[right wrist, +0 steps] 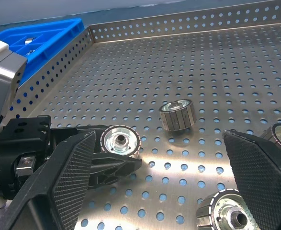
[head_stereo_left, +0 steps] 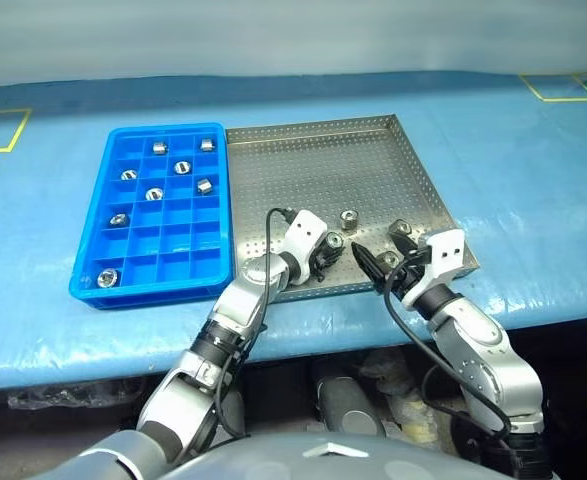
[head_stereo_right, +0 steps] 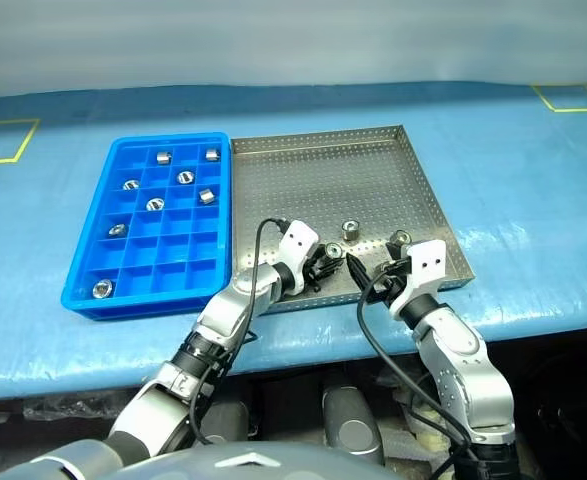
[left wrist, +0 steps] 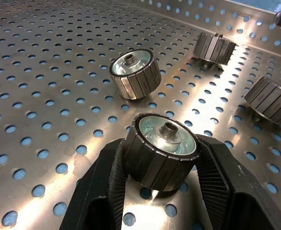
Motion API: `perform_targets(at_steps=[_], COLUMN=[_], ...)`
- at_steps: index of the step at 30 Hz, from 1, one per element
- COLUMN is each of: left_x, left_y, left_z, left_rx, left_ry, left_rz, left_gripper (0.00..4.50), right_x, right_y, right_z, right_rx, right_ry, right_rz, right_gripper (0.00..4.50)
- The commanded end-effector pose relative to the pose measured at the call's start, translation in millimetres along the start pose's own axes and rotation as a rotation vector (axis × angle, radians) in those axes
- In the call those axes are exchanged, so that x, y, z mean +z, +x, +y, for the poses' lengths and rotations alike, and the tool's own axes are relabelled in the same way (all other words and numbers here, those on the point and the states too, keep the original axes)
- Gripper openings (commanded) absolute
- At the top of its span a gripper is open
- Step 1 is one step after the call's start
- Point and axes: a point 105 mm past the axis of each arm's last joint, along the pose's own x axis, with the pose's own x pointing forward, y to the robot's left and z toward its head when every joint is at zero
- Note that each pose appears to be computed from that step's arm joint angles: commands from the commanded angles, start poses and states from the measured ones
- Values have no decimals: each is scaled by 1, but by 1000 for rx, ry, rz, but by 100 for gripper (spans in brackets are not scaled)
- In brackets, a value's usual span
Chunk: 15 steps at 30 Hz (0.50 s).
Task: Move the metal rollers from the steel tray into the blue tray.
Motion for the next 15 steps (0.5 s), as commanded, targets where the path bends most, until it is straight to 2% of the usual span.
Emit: perform_targets(at_steps=[1, 5, 9, 13, 15], left_x=[47, 78, 94, 98, 86], left_y=[-13, -36, -59, -81, -94], left_z=[6, 14, 29, 45, 62], left_rx=[69, 201, 387, 591, 738], left_ry=[-34, -11, -53, -21, -16], left_rz=[-211, -354, -437, -464, -419], left_gripper=[185, 185, 185, 185, 185], right_x=[11, 13, 14, 14, 14], right_y=[9, 25, 40, 53, 60], right_z=[9, 18, 28, 38, 46], right_rx=[60, 131, 212, 282, 327], right_ry=[-3, 2, 1, -6, -9], right_rz=[-37, -34, -21, -7, 3], right_gripper=[450, 450, 450, 450, 450])
